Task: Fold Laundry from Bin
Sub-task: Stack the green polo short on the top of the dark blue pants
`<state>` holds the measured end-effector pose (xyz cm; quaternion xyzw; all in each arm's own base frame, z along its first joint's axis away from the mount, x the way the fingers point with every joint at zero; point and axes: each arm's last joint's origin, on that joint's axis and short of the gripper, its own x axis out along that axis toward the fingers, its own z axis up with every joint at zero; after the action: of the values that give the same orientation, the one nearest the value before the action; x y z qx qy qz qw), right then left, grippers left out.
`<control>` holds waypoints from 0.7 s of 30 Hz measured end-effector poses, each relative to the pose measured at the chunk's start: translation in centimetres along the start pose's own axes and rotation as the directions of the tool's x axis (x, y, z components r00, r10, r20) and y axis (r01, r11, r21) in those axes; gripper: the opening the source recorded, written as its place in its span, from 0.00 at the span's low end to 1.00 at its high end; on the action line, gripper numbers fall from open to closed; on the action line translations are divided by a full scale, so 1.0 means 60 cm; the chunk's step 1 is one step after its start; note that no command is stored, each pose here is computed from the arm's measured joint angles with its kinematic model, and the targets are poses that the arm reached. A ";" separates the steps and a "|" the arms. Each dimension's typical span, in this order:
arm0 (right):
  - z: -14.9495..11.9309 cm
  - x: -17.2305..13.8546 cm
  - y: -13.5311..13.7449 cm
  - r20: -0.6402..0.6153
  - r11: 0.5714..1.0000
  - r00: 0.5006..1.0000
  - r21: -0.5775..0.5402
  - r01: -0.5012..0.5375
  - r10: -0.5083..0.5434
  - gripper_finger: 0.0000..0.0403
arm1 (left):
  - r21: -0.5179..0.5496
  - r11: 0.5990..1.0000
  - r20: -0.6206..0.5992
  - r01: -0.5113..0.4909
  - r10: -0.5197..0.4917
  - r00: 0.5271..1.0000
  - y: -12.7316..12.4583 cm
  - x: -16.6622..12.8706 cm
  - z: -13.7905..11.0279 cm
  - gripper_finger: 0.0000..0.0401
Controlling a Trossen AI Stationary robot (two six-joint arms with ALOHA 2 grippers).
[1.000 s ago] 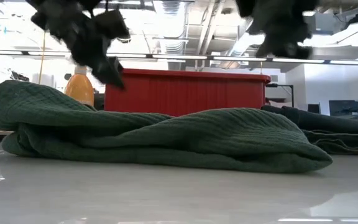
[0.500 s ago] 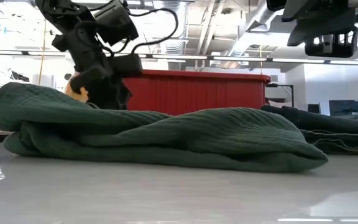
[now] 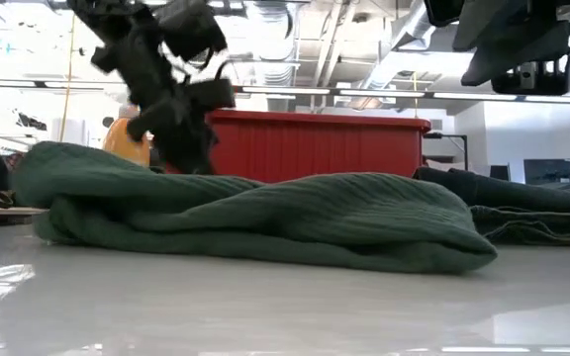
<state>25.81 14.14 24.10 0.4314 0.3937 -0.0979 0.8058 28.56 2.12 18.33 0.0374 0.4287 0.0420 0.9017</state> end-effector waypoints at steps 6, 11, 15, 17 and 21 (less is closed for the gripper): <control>-0.017 0.016 -0.032 0.134 0.966 0.988 0.254 0.040 -0.076 0.37 | 0.106 0.994 0.022 -0.016 0.014 1.000 0.017 -0.040 0.052 0.00; -0.047 0.030 -0.067 0.188 0.922 0.976 0.386 0.028 -0.108 0.48 | 0.118 0.993 -0.027 0.003 0.000 1.000 0.040 -0.043 0.047 0.00; -0.062 0.045 -0.083 0.271 0.909 0.958 0.416 -0.030 -0.093 0.63 | 0.087 0.996 -0.053 0.007 -0.002 0.999 0.057 -0.043 0.040 0.00; -0.065 0.059 -0.091 0.286 0.905 0.954 0.424 -0.036 -0.095 0.71 | 0.078 0.997 -0.056 0.004 0.000 0.998 0.063 -0.043 0.038 0.00; -0.064 0.094 -0.105 0.306 0.893 0.945 0.448 -0.036 -0.115 0.84 | 0.065 0.998 -0.053 -0.002 0.006 0.999 0.067 -0.043 0.038 0.00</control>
<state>24.35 14.27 14.91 0.5748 0.2314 -0.2720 0.7363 28.55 5.76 22.17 0.0662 0.4534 0.0308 0.8883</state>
